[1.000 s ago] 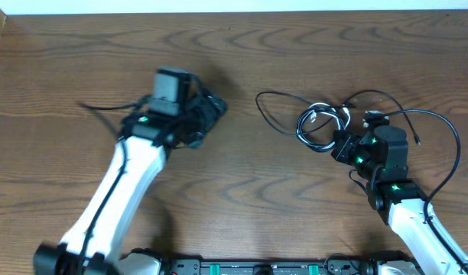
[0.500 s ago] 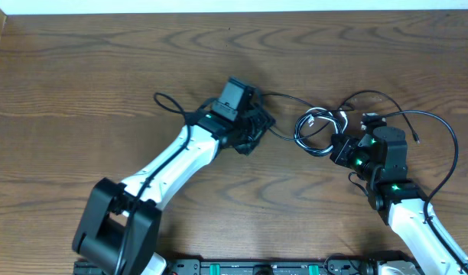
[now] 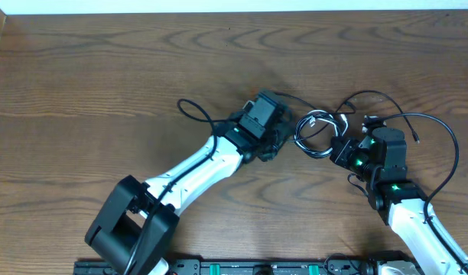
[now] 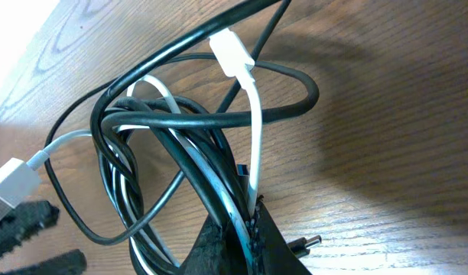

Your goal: Untangle cables

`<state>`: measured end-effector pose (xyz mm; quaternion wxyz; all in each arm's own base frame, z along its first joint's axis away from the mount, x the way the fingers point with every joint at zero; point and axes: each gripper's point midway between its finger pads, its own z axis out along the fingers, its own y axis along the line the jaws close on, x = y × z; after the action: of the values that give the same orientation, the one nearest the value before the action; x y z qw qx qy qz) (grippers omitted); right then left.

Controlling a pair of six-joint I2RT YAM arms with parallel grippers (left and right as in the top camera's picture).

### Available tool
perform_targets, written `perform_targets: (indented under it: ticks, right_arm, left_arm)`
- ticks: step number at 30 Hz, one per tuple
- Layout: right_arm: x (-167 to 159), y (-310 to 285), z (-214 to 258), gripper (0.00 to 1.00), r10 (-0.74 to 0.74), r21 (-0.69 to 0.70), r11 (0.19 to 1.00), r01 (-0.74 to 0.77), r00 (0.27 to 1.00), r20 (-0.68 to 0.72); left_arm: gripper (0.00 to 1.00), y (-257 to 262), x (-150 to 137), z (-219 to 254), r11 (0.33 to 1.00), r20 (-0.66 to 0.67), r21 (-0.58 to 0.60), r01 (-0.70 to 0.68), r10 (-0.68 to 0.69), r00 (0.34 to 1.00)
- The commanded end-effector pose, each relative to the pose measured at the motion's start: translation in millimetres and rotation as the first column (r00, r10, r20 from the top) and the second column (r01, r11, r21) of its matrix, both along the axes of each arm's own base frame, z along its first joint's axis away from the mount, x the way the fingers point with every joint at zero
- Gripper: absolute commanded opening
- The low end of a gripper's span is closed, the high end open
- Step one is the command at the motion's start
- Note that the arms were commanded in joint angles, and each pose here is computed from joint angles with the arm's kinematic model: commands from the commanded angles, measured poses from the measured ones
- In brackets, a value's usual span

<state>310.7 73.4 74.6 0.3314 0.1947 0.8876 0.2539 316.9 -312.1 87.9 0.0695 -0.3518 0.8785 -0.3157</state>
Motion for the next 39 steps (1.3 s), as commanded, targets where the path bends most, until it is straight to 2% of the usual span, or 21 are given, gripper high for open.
perform_targets:
  ticks: [1, 5, 12, 16, 20, 28, 34, 39]
  right_arm:
    - [0.6, 3.6, 4.0, 0.01, 0.002, 0.03, 1.0, -0.003, 1.0, 0.003]
    - [-0.1, 5.5, 4.3, 0.01, 0.011, 0.038, 0.999, -0.011, 1.0, 0.002]
    - [-0.4, 6.6, 4.6, 0.01, 0.016, 0.042, 0.999, -0.016, 1.0, 0.001]
    - [-0.5, 6.5, 4.4, 0.01, 0.016, 0.042, 0.999, -0.016, 1.0, 0.001]
    - [-0.9, 6.4, 4.0, 0.01, 0.016, 0.042, 0.999, -0.016, 1.0, -0.002]
    - [-2.2, 6.1, 2.4, 0.01, 0.015, 0.04, 0.999, -0.015, 1.0, -0.01]
    - [-2.2, 6.1, 2.4, 0.01, 0.015, 0.04, 0.999, -0.015, 1.0, -0.01]
    - [-2.7, 4.1, 0.8, 0.01, 0.007, 0.031, 0.999, -0.006, 1.0, -0.016]
  left_arm:
    - [0.53, 1.2, 3.9, -1.9, 0.999, 0.032, 0.038, -0.037, 0.036, 0.999]
    - [0.46, 0.8, 3.3, -4.5, 0.997, 0.041, 0.057, -0.057, 0.055, 0.998]
    - [0.45, 2.7, 1.8, -26.5, 0.993, -0.007, 0.084, -0.081, 0.082, 0.997]
    - [0.34, 3.1, 1.6, -32.6, 0.992, -0.016, 0.093, -0.083, 0.085, 0.996]
    - [0.28, 1.3, 3.4, -30.9, 0.993, -0.008, 0.083, -0.084, 0.085, 0.996]
    - [0.27, -6.2, 2.5, -27.3, 0.997, -0.015, 0.046, -0.063, 0.064, 0.998]
    - [0.08, -8.1, 0.5, -27.1, 0.998, -0.024, 0.038, -0.053, 0.054, 0.998]
    - [0.07, -7.3, 1.8, -24.1, 0.998, -0.019, 0.033, -0.056, 0.057, 0.998]
